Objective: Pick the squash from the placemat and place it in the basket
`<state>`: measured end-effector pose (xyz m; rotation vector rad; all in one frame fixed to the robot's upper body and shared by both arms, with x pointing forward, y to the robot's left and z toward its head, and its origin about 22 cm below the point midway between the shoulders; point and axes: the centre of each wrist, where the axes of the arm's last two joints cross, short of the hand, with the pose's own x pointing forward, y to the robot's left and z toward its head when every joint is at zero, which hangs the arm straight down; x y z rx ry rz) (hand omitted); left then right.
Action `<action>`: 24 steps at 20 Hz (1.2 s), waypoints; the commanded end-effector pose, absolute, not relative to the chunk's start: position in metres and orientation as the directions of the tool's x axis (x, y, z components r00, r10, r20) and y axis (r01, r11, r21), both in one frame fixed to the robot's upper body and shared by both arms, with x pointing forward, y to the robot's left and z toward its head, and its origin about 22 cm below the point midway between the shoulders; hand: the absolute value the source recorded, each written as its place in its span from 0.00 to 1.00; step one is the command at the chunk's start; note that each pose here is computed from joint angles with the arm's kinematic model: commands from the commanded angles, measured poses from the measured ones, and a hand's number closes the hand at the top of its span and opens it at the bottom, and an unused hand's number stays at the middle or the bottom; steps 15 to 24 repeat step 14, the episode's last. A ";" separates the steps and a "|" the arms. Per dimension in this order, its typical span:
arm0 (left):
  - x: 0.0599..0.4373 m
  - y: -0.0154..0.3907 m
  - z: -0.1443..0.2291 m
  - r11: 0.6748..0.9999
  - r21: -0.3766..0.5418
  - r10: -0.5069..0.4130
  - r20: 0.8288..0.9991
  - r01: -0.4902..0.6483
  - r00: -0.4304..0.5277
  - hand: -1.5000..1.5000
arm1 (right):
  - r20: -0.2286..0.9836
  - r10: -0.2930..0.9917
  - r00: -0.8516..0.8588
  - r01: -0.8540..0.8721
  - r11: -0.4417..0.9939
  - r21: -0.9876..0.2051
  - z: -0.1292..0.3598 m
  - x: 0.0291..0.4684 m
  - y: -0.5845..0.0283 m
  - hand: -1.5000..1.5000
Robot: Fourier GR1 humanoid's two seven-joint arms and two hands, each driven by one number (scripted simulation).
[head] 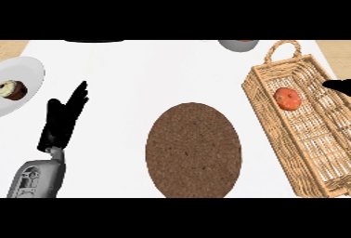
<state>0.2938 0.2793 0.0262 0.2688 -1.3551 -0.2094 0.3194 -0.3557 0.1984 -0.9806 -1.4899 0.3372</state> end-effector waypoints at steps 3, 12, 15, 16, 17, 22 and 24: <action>0.291 0.291 0.034 0.949 0.314 -0.302 0.929 -0.025 0.213 0.50 | 0.774 0.616 0.147 0.541 0.605 -0.584 0.213 0.292 -0.402 0.00; 0.290 0.286 0.035 0.955 0.297 -0.289 0.936 -0.011 0.198 0.50 | 0.836 0.509 0.203 0.600 0.610 -0.517 0.207 0.212 -0.514 0.00; 0.300 0.277 0.031 0.950 0.313 -0.303 0.927 -0.009 0.219 0.50 | 0.854 0.490 0.176 0.627 0.614 -0.481 0.204 0.193 -0.531 0.00; 0.300 0.277 0.031 0.950 0.313 -0.303 0.927 -0.009 0.219 0.50 | 0.854 0.490 0.176 0.627 0.614 -0.481 0.204 0.193 -0.531 0.00; 0.300 0.277 0.031 0.950 0.313 -0.303 0.927 -0.009 0.219 0.50 | 0.854 0.490 0.176 0.627 0.614 -0.481 0.204 0.193 -0.531 0.00; 0.300 0.277 0.031 0.950 0.313 -0.303 0.927 -0.009 0.219 0.50 | 0.854 0.490 0.176 0.627 0.614 -0.481 0.204 0.193 -0.531 0.00; 0.300 0.277 0.031 0.950 0.313 -0.303 0.927 -0.009 0.219 0.50 | 0.854 0.490 0.176 0.627 0.614 -0.481 0.204 0.193 -0.531 0.00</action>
